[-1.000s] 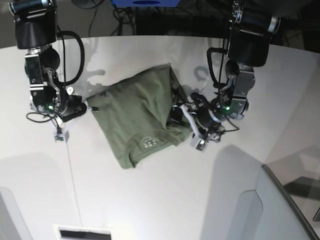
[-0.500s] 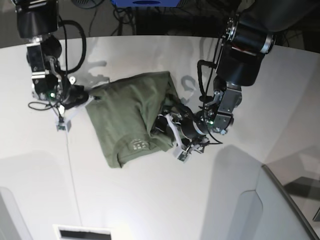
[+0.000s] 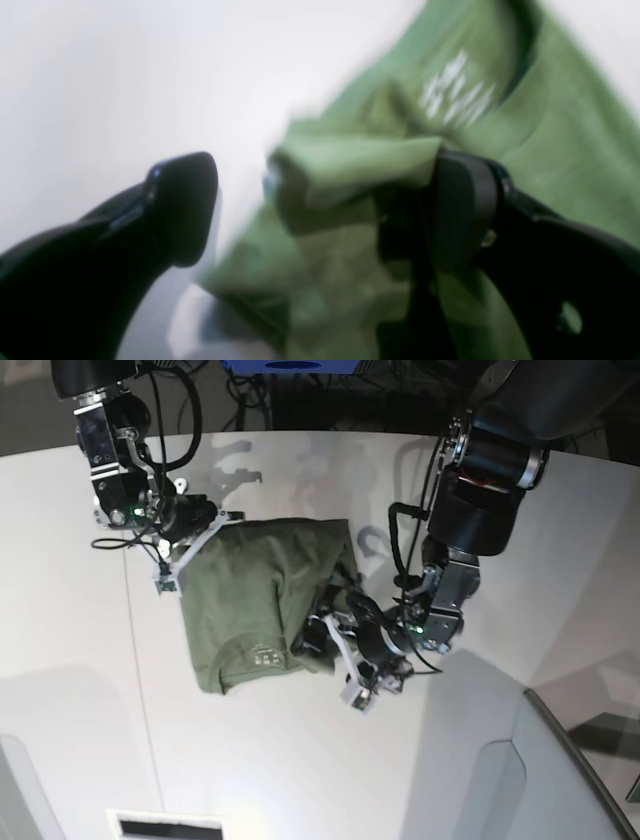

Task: Layout the t-shirt on the table in an organized manner, then fold the t-shirt properly
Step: 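Grasp the shirt's side edge with the left gripper and tuck it under, then hold the shirt's collar edge with both grippers and square it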

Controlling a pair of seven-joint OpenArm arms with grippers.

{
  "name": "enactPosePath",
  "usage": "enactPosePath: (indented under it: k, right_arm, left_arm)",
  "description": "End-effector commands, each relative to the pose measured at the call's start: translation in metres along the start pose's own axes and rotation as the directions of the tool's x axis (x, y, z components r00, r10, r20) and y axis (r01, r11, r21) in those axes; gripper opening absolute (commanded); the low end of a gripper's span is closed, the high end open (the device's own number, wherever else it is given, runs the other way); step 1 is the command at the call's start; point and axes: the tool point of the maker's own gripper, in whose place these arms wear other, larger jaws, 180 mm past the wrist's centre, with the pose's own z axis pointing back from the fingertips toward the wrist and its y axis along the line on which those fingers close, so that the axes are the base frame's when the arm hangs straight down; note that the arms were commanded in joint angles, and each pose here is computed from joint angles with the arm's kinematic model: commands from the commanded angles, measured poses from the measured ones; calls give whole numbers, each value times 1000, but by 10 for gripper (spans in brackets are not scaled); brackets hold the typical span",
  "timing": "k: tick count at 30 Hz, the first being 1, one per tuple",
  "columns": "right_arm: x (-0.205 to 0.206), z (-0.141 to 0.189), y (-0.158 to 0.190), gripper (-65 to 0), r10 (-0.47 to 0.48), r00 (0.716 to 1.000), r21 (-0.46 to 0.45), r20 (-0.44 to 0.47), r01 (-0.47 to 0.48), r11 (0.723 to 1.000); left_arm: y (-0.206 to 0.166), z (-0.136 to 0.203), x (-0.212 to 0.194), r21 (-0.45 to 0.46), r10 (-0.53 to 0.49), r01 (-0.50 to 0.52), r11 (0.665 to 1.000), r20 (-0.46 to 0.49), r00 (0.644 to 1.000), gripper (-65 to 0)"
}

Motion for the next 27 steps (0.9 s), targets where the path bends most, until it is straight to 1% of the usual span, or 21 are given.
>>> enactPosePath:
  k: [1, 2, 6, 8, 12, 14, 17, 20, 23, 27]
  right_arm:
    - [13, 4, -1, -642, 4, 999, -1, 36, -4, 1000]
    - [12, 4, -1, -642, 4, 999, -1, 36, -4, 1000]
    - [14, 4, -1, -642, 5, 999, -2, 37, -5, 1000]
    - [18, 6, -1, -642, 5, 999, -1, 50, -5, 1000]
    - [32, 17, -15, -642, -36, 995, -21, 97, 38, 999]
    - [35, 21, -22, -642, -52, 994, -29, 98, 55, 998]
    - [48, 31, -23, -642, -55, 989, -26, 139, 59, 998]
    - [58, 38, -20, -642, -44, 984, -20, 172, 48, 999]
    - [67, 44, -14, -642, -31, 980, -9, 197, 33, 999]
    - [62, 45, 11, -642, 91, 977, 39, 192, -100, 994]
  left_arm:
    - [15, 8, 44, 23, -35, 33, 999, 106, 994, -28]
    - [16, 11, 53, 28, -53, 50, 998, 127, 990, -28]
    - [22, 25, 70, 55, -122, 116, 992, 107, 987, -28]
    - [23, 34, 72, 68, -154, 148, 987, 98, 983, -28]
    - [23, 51, 69, 89, -212, 207, 974, 56, 976, -28]
    - [22, 59, 68, 95, -224, 219, 971, 51, 973, -28]
    - [23, 73, 62, 121, -184, 174, 977, 74, 980, -28]
    - [-3, 72, 59, 89, -136, 125, 988, 121, 983, -28]
    - [-33, 63, 49, 35, -109, 105, 994, 123, 986, -28]
    - [-61, 55, 28, -27, -105, 108, 994, 85, 991, -28]
